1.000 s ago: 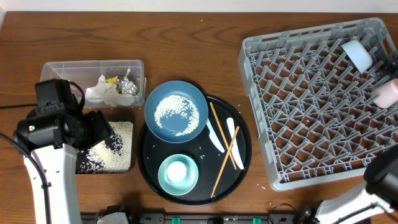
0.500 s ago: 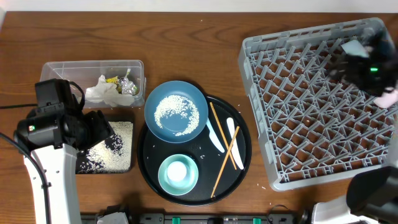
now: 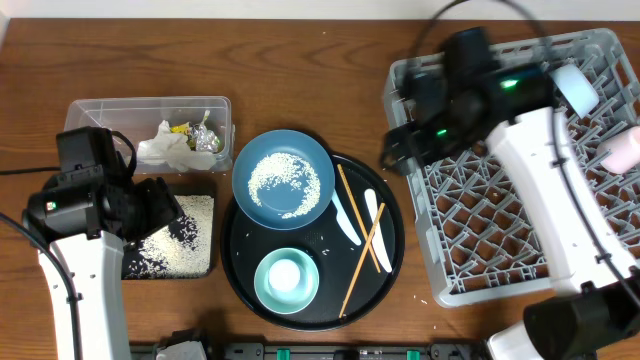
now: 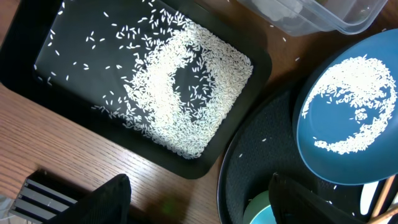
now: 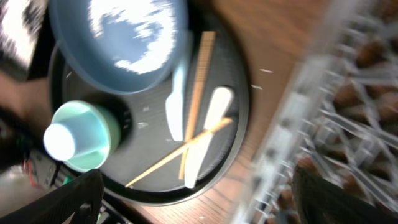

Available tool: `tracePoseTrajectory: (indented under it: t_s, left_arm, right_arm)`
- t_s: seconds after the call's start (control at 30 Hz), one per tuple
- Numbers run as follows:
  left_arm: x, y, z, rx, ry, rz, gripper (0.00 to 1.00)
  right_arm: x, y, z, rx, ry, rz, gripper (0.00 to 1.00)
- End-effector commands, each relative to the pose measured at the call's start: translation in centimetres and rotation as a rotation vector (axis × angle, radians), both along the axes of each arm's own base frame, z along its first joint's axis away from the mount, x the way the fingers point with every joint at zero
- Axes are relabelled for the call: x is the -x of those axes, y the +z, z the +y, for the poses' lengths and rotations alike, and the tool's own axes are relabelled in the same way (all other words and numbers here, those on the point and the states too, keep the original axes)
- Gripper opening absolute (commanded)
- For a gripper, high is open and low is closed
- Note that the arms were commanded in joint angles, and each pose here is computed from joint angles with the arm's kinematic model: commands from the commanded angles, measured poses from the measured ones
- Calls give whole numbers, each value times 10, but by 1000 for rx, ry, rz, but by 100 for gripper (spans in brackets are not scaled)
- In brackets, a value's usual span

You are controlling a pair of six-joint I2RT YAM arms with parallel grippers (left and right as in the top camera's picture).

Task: Sort waste into correct bins and load items into the dishwasher rack
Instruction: 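Reach right gripper to the pale blue cup on the tray and grasp it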

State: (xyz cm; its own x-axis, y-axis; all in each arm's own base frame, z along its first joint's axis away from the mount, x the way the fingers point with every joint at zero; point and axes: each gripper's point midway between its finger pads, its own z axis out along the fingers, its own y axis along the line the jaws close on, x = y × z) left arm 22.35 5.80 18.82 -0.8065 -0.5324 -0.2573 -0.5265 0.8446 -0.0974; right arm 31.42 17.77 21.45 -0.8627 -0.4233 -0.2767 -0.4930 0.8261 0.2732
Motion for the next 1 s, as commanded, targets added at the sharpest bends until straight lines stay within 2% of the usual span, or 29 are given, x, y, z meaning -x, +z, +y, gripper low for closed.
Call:
tracePoseTrajectory:
  t_s: [0.0,0.23,0.5,0.7,0.97]
  left_arm:
    - [4,-5,2,-2,16,24,72]
    - [4,-5,2,-2,16,24,72]
    - [4,-5,2,-2,16,24,72]
    - [4,-5,2,-2,16,24,72]
    - [4,-5,2,-2,16,25,72]
  right_arm:
    - [24,-5,36,15,119,-11,92]
    - [72,-35,110,-12,312,-28,93]
    - [128,-81,161,-4,464,-62,91]
    - [145,-103,172,54,504,-139,93]
    - [157,-123,186,63,550,-128,93]
